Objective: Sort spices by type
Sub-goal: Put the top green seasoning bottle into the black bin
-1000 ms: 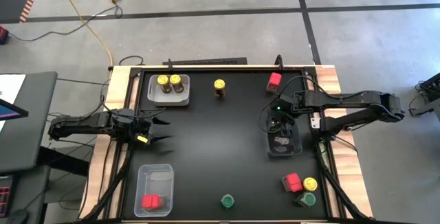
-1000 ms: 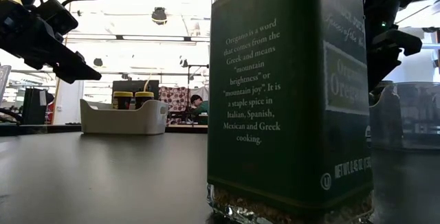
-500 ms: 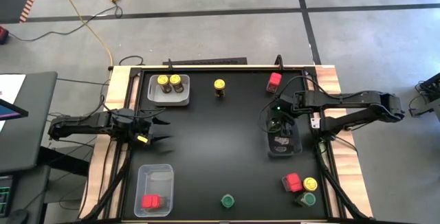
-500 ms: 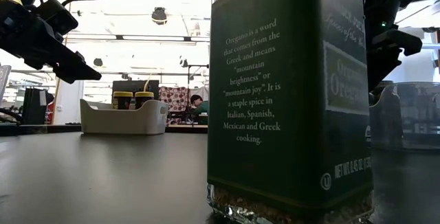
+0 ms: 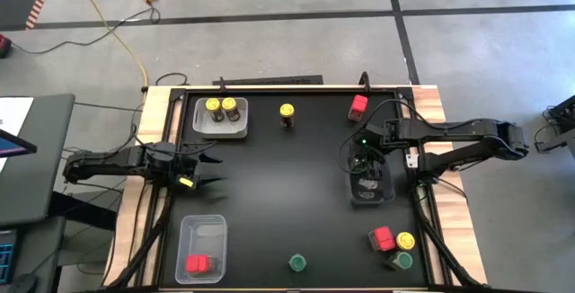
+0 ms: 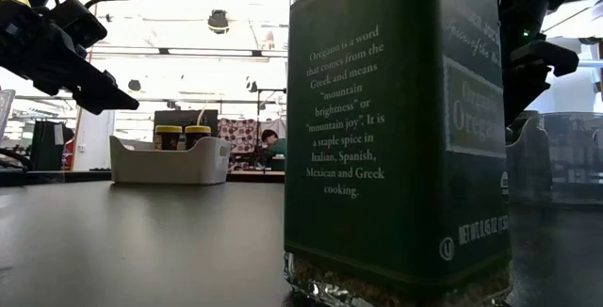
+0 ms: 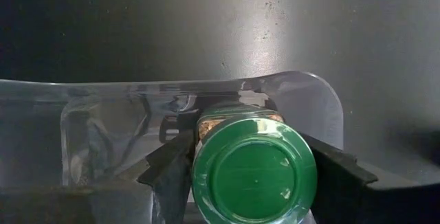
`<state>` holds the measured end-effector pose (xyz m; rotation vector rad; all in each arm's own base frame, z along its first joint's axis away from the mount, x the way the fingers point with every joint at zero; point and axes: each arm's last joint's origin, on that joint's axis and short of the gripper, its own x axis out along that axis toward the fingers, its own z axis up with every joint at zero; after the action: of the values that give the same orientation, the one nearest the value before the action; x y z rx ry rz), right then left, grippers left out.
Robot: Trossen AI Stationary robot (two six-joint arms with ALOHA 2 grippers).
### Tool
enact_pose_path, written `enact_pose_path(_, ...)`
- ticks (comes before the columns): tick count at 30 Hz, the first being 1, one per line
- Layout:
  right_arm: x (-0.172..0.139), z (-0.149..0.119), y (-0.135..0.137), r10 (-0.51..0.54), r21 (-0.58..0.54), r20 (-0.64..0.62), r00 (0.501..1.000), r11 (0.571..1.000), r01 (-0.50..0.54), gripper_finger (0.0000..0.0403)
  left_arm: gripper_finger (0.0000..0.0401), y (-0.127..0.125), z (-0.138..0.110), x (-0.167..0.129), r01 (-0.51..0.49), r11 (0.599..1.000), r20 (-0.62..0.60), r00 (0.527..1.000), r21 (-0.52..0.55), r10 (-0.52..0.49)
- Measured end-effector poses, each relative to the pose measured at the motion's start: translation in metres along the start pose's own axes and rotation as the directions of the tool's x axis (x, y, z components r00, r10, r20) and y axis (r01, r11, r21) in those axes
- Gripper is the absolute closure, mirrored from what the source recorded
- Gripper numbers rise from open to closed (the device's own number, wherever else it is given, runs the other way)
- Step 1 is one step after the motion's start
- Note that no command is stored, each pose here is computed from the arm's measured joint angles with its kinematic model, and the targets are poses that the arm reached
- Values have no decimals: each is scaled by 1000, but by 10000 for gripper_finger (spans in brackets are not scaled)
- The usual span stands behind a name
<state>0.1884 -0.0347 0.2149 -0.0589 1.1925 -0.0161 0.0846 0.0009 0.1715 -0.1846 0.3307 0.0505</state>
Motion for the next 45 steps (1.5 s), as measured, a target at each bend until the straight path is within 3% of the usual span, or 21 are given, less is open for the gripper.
enact_pose_path(45,0,0,-2,-5,12,0,1000,1000,5,137,115,0,0,0,0,1000,1,1000,0,0)
